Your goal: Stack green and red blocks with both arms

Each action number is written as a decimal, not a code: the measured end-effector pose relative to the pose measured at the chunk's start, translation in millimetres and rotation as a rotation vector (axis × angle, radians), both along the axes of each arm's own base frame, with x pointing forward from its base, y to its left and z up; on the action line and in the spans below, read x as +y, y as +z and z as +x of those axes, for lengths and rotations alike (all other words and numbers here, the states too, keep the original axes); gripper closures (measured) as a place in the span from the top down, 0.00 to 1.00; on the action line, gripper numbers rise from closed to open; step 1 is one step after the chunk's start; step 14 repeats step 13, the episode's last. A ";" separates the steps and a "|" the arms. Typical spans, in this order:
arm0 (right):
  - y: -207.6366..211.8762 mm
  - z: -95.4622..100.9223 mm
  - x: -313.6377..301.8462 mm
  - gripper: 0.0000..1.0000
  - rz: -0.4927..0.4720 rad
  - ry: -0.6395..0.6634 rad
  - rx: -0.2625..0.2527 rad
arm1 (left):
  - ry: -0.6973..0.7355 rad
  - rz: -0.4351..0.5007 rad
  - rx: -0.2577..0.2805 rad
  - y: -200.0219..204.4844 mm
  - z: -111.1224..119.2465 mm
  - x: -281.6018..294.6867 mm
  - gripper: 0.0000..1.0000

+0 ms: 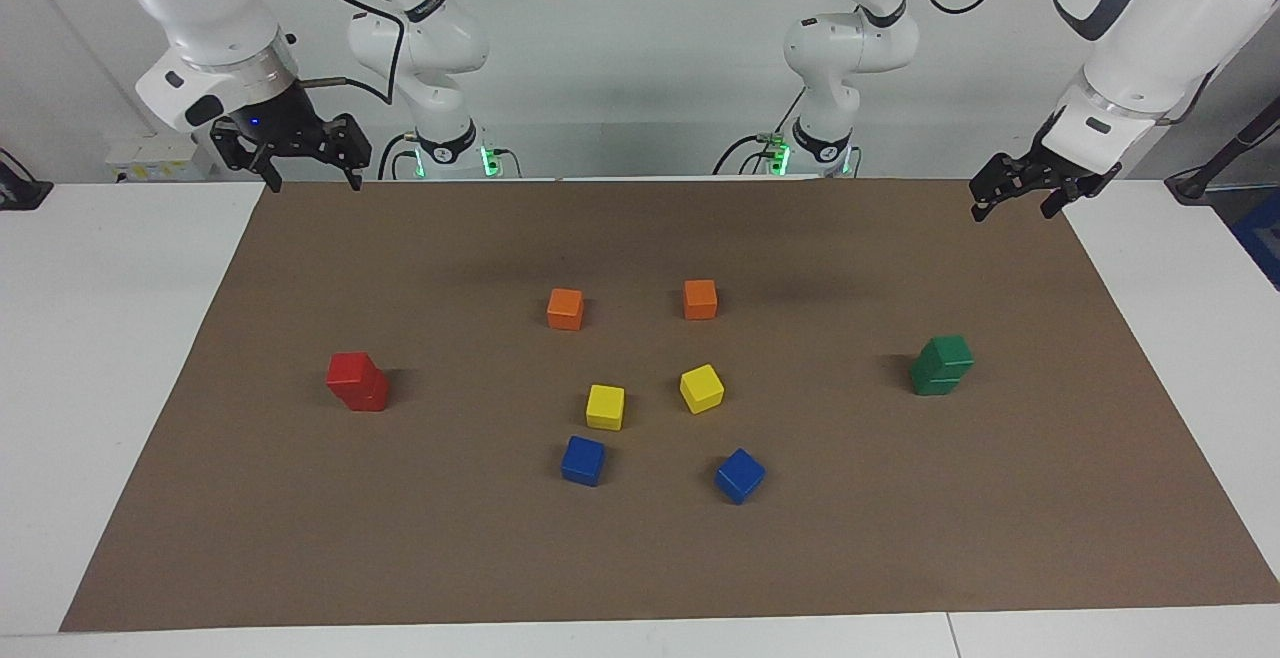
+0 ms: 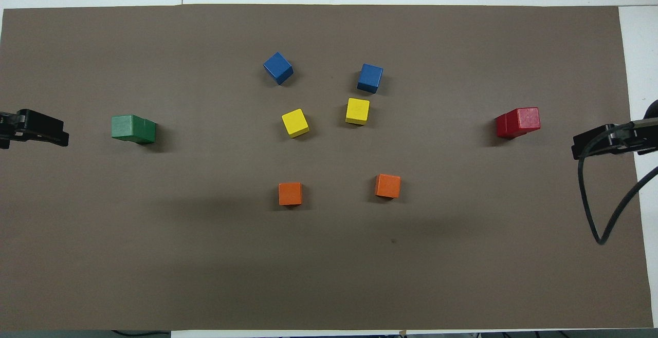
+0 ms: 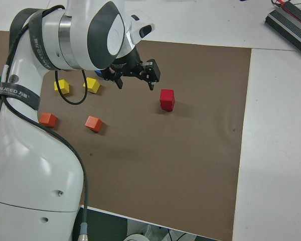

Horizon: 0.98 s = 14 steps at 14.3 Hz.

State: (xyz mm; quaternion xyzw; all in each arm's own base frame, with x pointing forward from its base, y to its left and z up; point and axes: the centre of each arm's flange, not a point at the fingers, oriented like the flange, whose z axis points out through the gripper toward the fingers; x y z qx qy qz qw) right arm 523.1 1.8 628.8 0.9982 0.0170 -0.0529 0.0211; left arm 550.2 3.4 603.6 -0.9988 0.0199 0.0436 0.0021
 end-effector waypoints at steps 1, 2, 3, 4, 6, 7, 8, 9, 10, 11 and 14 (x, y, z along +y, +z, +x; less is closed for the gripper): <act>0.0 0.0 -1.0 1.00 0.000 -0.002 0.000 | 0.000 0.000 0.000 0.0 0.0 0.0 1.00; 0.0 0.0 -2.0 1.00 0.000 -0.004 0.000 | 0.000 0.000 0.000 0.0 0.0 0.0 1.00; 0.0 0.0 -2.7 1.00 0.000 -0.005 0.000 | 0.000 0.000 0.000 0.0 0.0 0.0 1.00; 0.0 0.0 -3.0 1.00 0.000 -0.006 0.000 | 0.000 0.000 0.000 0.0 0.0 0.0 1.00; 0.0 0.0 -3.9 1.00 0.000 -0.007 0.000 | 0.000 0.000 0.000 0.0 0.0 0.0 1.00; 0.0 0.0 -4.0 1.00 0.000 -0.008 0.000 | 0.000 0.000 0.000 0.0 0.0 0.0 1.00; 0.0 0.0 -4.0 1.00 0.000 -0.008 0.000 | 0.000 0.000 0.000 0.0 0.0 0.0 1.00; 0.0 0.0 -4.0 1.00 0.000 -0.008 0.000 | 0.000 0.000 0.000 0.0 0.0 0.0 1.00; 0.0 0.0 -3.9 1.00 0.000 -0.007 0.000 | 0.000 0.000 0.000 0.0 0.0 0.0 1.00; 0.0 0.0 -3.8 1.00 0.000 -0.007 0.000 | 0.000 0.000 0.000 0.0 0.0 0.0 1.00; 0.0 0.0 -3.8 1.00 0.000 -0.007 0.000 | 0.000 0.000 0.000 0.0 0.0 0.0 1.00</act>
